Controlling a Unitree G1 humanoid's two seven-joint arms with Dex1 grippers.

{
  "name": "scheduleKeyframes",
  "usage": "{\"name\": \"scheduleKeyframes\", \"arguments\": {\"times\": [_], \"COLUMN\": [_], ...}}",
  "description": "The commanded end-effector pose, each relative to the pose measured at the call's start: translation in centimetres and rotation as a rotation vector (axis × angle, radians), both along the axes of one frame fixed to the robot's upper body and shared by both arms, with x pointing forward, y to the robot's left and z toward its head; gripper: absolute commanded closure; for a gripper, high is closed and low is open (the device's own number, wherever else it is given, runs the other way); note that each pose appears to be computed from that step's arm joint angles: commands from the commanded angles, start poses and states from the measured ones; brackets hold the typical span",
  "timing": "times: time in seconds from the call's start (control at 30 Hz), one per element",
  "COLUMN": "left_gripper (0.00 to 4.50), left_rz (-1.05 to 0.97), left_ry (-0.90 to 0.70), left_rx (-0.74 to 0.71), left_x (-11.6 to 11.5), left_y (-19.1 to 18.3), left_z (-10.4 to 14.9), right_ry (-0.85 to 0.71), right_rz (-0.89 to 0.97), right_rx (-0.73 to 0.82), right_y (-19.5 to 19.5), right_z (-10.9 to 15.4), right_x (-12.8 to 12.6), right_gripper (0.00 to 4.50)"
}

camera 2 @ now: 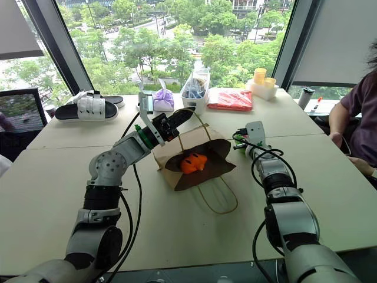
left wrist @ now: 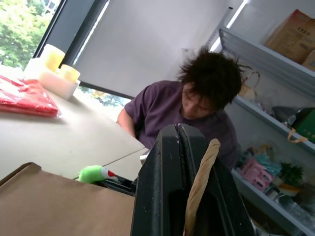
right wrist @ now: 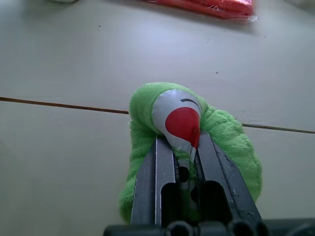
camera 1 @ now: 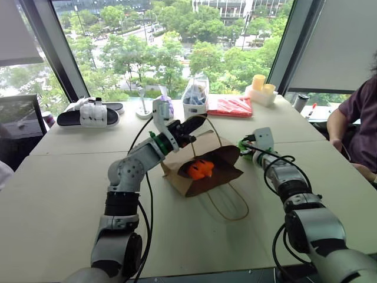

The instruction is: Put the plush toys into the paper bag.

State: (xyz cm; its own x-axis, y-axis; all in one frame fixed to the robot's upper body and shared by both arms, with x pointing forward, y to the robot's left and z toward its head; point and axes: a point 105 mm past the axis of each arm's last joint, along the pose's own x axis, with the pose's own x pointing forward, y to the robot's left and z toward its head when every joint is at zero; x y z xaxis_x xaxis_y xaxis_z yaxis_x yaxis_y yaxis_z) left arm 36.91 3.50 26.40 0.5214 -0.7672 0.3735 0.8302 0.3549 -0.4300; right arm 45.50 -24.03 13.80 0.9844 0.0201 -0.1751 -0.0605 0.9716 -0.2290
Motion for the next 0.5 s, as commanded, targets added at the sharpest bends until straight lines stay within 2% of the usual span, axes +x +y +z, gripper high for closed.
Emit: {"name": "scheduleKeyframes", "arguments": {"times": [0.03, 0.13, 0.27, 0.4, 0.5], "left_gripper": [4.50, 4.50, 4.50, 4.50, 4.50], "left_rz": [-0.015, -0.053, -0.108, -0.130, -0.139], "left_ry": [-0.056, -0.038, -0.032, -0.026, -0.017], "left_rx": [-0.054, -0.113, -0.125, -0.129, -0.145], "left_x": [-0.2, -0.1, -0.2, -0.1, -0.1], "left_y": [0.0, -0.3, -0.5, -0.8, -1.1], "left_z": [2.2, 3.2, 3.6, 3.7, 3.8], "right_ry": [-0.214, -0.201, -0.089, -0.023, -0.016], "right_rz": [0.080, 0.326, 0.599, 0.725, 0.751], "right_rx": [0.028, 0.064, 0.098, 0.165, 0.223], "right_y": [-0.8, 0.9, 4.1, 7.1, 9.2], "right_z": [7.0, 9.4, 9.9, 9.6, 9.0], "right_x": [-2.9, -8.8, -14.6, -17.3, -17.5], "right_gripper": [4.45, 4.45, 4.45, 4.45, 4.45]}}
